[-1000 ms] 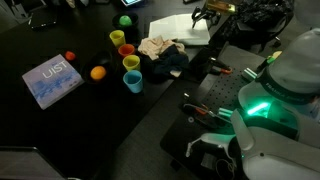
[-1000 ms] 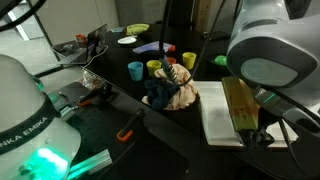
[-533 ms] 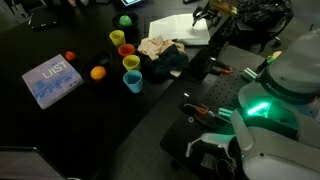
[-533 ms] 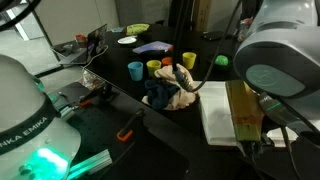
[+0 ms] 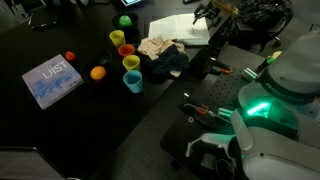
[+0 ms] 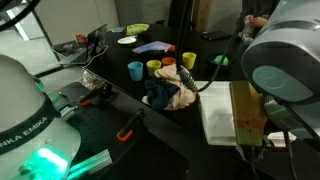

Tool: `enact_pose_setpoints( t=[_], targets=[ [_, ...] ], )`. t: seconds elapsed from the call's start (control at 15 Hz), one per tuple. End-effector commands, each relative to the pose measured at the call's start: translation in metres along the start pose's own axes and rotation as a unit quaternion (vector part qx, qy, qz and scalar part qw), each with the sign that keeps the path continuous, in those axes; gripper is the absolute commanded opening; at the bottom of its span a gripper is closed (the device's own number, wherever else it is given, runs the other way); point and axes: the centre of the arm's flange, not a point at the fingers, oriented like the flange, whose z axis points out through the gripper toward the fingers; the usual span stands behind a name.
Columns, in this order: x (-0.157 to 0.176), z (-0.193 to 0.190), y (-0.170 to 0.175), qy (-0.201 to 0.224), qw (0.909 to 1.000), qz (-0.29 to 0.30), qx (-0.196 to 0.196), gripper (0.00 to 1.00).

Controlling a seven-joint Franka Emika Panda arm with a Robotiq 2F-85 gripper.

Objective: Flip the pages of the open book.

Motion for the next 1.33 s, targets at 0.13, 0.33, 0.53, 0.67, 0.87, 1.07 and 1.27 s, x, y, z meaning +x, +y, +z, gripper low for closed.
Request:
enact_pose_setpoints(
  t=[0.13,0.33,0.53,0.67,0.87,1.07,1.27],
  targets=[
    [0.003,-0.004,-0.023,-0.008,0.9995,-0.014,0.026,1.0],
    [0.005,-0.009,-0.032,-0.005,0.9994,-0.025,0.025,1.0],
    [0.005,-0.012,-0.038,-0.002,0.9993,-0.031,0.021,1.0],
    [0.004,-0.009,-0.042,-0.004,0.9992,-0.036,0.017,1.0],
    [0.001,-0.005,-0.045,-0.007,0.999,-0.043,0.006,1.0],
    [0.002,-0.01,-0.058,0.006,0.9978,-0.064,-0.016,1.0],
    [0.009,-0.02,-0.075,0.016,0.9971,-0.07,-0.024,1.0]
  ],
)
